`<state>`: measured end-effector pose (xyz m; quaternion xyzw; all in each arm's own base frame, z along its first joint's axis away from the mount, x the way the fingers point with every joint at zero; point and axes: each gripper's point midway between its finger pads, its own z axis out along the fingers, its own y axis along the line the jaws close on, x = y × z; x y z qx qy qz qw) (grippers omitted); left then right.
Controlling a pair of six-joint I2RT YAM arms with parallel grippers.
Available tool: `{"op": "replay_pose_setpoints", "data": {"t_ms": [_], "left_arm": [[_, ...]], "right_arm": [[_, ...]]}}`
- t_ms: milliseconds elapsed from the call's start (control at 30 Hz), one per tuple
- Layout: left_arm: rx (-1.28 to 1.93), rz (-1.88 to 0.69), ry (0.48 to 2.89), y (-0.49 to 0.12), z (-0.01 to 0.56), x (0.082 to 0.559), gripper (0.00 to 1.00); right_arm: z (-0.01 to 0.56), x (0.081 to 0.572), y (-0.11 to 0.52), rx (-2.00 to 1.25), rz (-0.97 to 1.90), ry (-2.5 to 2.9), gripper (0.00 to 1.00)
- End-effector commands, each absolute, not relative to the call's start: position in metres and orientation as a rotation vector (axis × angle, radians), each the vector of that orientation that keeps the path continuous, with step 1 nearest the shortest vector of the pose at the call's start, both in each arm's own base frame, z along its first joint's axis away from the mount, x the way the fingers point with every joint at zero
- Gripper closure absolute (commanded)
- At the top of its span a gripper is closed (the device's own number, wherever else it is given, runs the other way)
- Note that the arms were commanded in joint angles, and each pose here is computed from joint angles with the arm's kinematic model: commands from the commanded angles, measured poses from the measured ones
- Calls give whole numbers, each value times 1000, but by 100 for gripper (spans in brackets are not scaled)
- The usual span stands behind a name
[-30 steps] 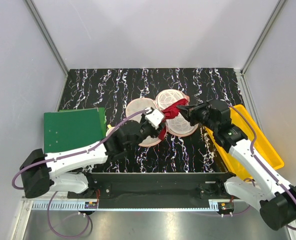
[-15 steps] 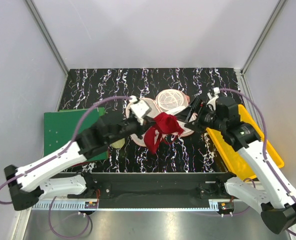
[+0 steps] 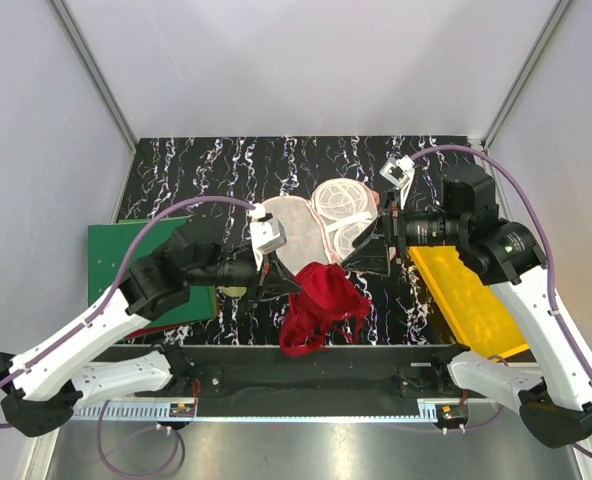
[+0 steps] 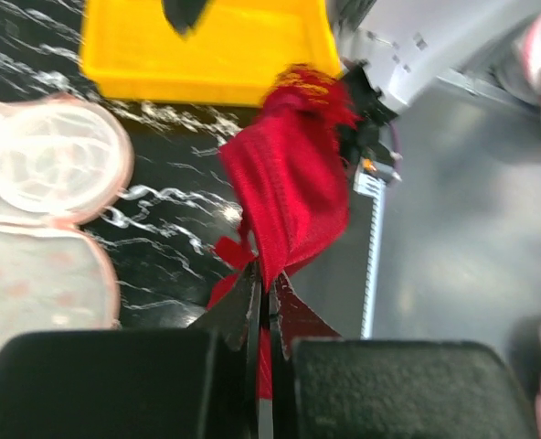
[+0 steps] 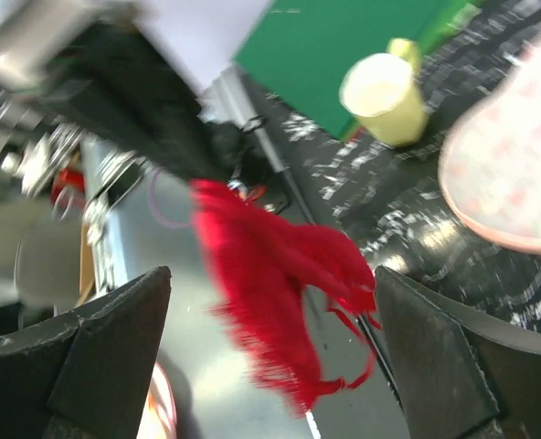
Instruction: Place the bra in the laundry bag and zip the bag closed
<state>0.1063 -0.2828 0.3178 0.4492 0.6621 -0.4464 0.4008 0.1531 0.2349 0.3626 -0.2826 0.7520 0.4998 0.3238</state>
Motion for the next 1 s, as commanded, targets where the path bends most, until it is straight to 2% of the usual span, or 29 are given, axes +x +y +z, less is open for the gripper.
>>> {"op": "replay_pose_setpoints", "data": {"t_ms": [0, 200, 533, 833, 967], "left_arm": [[1235, -1321, 1641, -282, 326, 76, 100], [1251, -1373, 1648, -287, 329, 72, 100], [1411, -1567, 1506, -286, 340, 39, 100], [1499, -1674, 1422, -275, 346, 17, 100], [1548, -1724, 1369, -270, 348, 7, 100]], "right_arm": [[405, 109, 241, -1049, 1503, 1727, 0], [381, 80, 272, -1166, 1616, 1787, 4], [348, 75, 299, -1280, 1612, 1859, 6], [351, 92, 292, -1285, 1407, 1839, 0], [355, 80, 297, -1335, 1534, 1807, 0]]}}
